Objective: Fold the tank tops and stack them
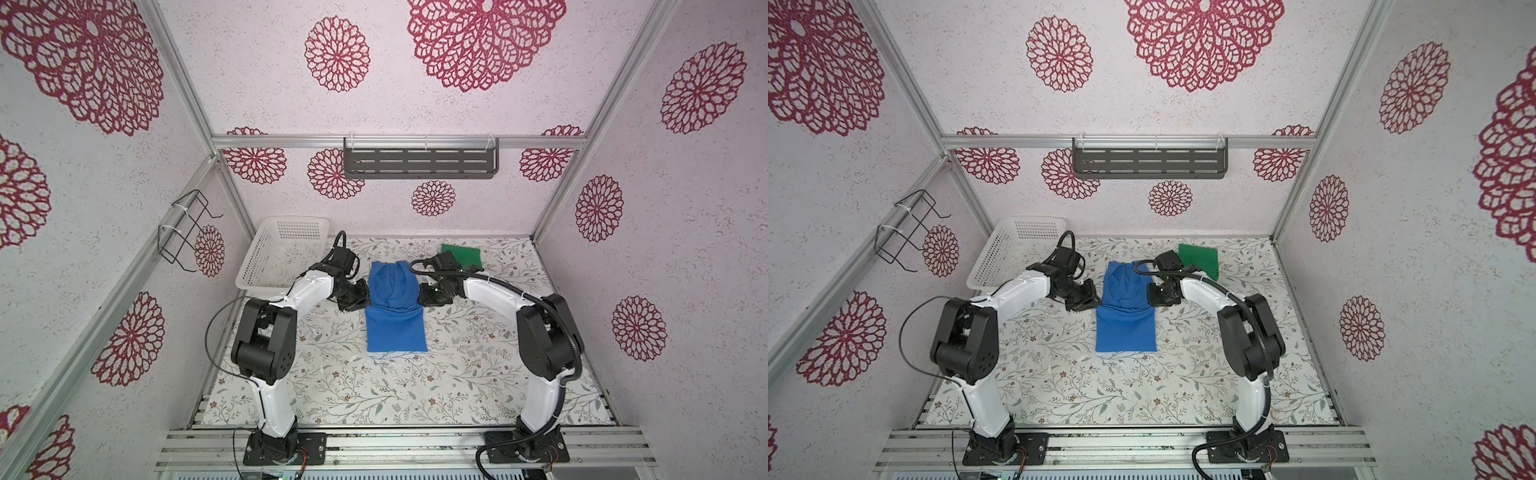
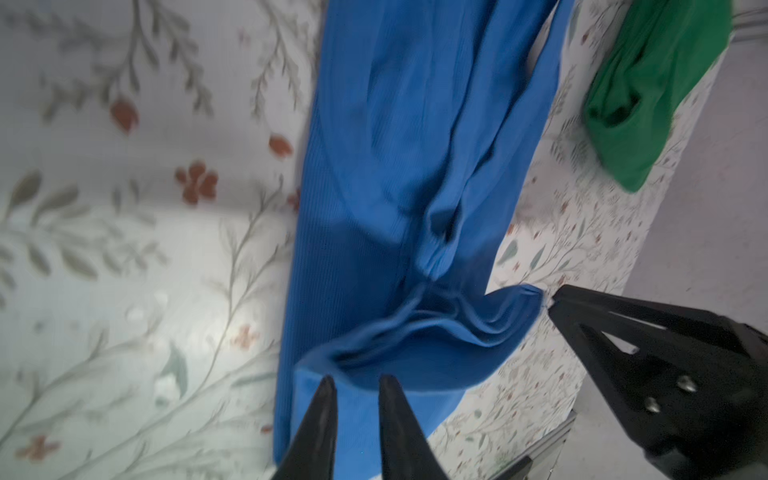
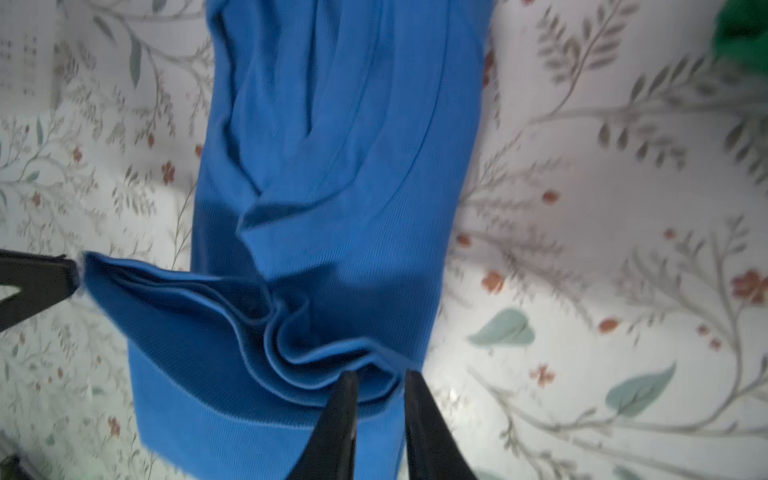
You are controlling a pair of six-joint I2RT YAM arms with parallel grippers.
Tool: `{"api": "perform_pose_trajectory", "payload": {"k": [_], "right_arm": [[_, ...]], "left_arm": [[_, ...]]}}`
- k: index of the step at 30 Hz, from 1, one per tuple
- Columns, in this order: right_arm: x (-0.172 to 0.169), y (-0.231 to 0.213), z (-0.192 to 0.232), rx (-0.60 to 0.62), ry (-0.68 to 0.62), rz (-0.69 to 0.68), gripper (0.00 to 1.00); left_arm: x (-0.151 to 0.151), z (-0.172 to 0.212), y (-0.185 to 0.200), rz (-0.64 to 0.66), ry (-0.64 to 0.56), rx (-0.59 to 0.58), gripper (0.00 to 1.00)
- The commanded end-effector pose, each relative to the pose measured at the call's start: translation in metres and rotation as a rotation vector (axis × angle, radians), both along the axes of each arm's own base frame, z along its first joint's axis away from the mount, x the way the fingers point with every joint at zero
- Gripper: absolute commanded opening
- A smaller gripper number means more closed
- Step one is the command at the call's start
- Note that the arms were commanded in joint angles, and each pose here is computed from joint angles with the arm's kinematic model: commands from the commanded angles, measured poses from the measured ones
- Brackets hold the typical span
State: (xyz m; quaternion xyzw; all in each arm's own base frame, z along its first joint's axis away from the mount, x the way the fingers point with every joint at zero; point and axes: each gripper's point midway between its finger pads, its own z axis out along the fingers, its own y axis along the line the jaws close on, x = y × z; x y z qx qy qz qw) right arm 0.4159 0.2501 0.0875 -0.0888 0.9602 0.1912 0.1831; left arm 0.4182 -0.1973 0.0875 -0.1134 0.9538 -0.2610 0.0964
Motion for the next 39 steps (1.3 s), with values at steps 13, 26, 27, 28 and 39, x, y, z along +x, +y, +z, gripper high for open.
{"api": "perform_pose_trajectory", "payload": {"k": [13, 26, 27, 28, 39], "right_arm": [[-0.068, 0.013, 0.042, 0.156, -0.054, 0.006, 0.42], [-0.131, 0.011, -0.052, 0.032, 0.057, -0.077, 0.30], [-0.138, 0.009, -0.057, 0.015, 0.063, -0.080, 0.30], [-0.146, 0.009, -0.060, 0.008, 0.069, -0.081, 0.30], [-0.264, 0.013, -0.062, 0.039, 0.186, -0.081, 0.29]], "left_arm": [[-0.069, 0.028, 0.008, 0.117, -0.106, -0.091, 0.45], [-0.127, -0.037, -0.057, -0.024, 0.039, -0.019, 0.35], [-0.135, -0.047, -0.056, -0.030, 0.067, -0.007, 0.35], [-0.144, -0.055, -0.056, -0.037, 0.089, -0.001, 0.35], [-0.249, -0.058, -0.043, -0.045, 0.211, -0.010, 0.34]]}}
